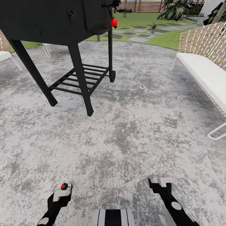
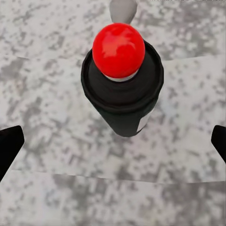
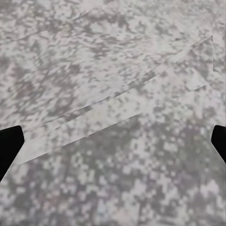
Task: Pick up the pesticide atomizer in the garden and spray insectifuge to fully cover both potted plants in the garden.
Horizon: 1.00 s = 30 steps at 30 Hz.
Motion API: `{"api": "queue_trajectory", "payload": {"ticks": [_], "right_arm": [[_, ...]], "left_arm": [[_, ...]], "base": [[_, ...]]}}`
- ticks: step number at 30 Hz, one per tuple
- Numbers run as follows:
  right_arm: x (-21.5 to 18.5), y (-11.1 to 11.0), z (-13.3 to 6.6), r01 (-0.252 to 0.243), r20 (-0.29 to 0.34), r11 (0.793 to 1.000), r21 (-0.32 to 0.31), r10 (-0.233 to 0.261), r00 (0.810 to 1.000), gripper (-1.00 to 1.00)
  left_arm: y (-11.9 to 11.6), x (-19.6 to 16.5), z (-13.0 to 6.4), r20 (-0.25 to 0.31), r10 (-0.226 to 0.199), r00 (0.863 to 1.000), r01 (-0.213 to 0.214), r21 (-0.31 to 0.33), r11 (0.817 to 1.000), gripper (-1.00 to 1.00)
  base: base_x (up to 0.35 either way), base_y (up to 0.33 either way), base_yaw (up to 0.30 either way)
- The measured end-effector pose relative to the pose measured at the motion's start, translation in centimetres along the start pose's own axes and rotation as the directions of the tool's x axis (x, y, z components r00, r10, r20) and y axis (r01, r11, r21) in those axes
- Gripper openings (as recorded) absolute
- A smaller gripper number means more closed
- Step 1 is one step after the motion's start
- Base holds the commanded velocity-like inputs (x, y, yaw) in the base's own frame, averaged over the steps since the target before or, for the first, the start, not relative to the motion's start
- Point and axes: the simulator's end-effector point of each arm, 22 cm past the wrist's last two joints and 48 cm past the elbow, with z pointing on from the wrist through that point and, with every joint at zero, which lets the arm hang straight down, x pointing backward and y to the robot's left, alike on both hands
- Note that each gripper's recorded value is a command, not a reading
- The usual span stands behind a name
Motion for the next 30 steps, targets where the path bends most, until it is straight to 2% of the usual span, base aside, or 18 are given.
{"api": "queue_trajectory", "payload": {"ticks": [30], "right_arm": [[-0.05, 0.01, 0.01, 0.0, 0.001, 1.0, 0.0, 0.0, 1.0, 1.0]], "left_arm": [[0.02, 0.01, 0.0, 0.0, -0.001, 1.0, 0.001, -0.001, 1.0, 1.0]], "base": [[0.036, 0.0, 0.0]]}}
